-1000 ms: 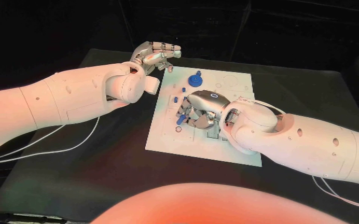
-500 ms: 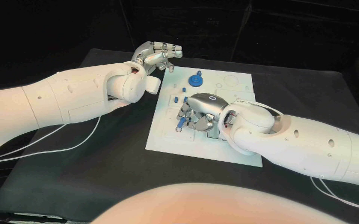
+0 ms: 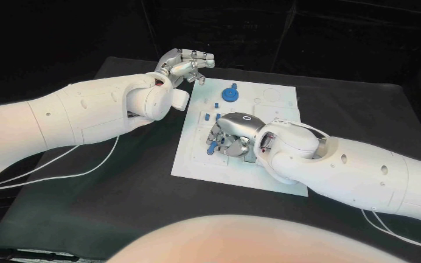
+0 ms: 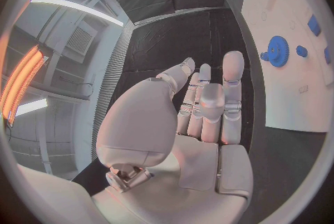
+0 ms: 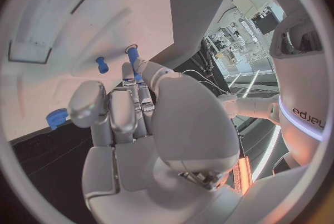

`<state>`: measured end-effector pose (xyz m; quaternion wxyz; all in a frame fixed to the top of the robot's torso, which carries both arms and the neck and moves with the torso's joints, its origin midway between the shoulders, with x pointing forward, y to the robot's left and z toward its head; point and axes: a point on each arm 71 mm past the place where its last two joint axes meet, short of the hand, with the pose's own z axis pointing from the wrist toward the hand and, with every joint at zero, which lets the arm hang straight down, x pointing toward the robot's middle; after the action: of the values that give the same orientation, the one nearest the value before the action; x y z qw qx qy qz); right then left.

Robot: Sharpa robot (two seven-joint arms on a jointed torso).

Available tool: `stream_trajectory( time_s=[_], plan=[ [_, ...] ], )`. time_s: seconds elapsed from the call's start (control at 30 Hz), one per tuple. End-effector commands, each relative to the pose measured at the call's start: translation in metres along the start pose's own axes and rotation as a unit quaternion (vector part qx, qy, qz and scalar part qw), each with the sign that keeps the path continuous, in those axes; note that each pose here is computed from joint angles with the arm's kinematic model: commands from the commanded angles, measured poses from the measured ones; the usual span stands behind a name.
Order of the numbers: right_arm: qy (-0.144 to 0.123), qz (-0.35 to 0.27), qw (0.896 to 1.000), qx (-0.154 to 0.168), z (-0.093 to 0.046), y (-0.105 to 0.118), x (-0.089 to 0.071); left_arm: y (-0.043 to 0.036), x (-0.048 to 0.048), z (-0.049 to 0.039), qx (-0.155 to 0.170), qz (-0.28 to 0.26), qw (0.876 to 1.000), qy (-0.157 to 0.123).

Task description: Assemble the parts on the task board

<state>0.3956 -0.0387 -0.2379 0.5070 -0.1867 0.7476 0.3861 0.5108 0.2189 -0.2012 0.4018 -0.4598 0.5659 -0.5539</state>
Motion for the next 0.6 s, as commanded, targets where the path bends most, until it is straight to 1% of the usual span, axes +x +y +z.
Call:
stream_trajectory(
  time_s=[0.03,0.23,0.37,0.6],
  plan=[
    [0.01,-0.005,1.0,-0.002,0.0005,0.0012,0.0014,-0.001,0.0014,0.0005,0.002,-0.003,1.0,0.006],
    [0.015,-0.011,1.0,0.004,0.001,-0.0003,0.0027,-0.0009,0.0015,0.0006,0.001,-0.003,1.0,0.006],
    [0.008,-0.021,1.0,0.011,0.0017,-0.0011,0.002,-0.0008,0.0014,0.0005,0.001,-0.003,1.0,0.006],
    [0.0,-0.036,0.999,0.011,0.0041,0.0013,0.0025,-0.0008,0.0015,0.0004,0.001,-0.003,1.0,0.006]
  ],
)
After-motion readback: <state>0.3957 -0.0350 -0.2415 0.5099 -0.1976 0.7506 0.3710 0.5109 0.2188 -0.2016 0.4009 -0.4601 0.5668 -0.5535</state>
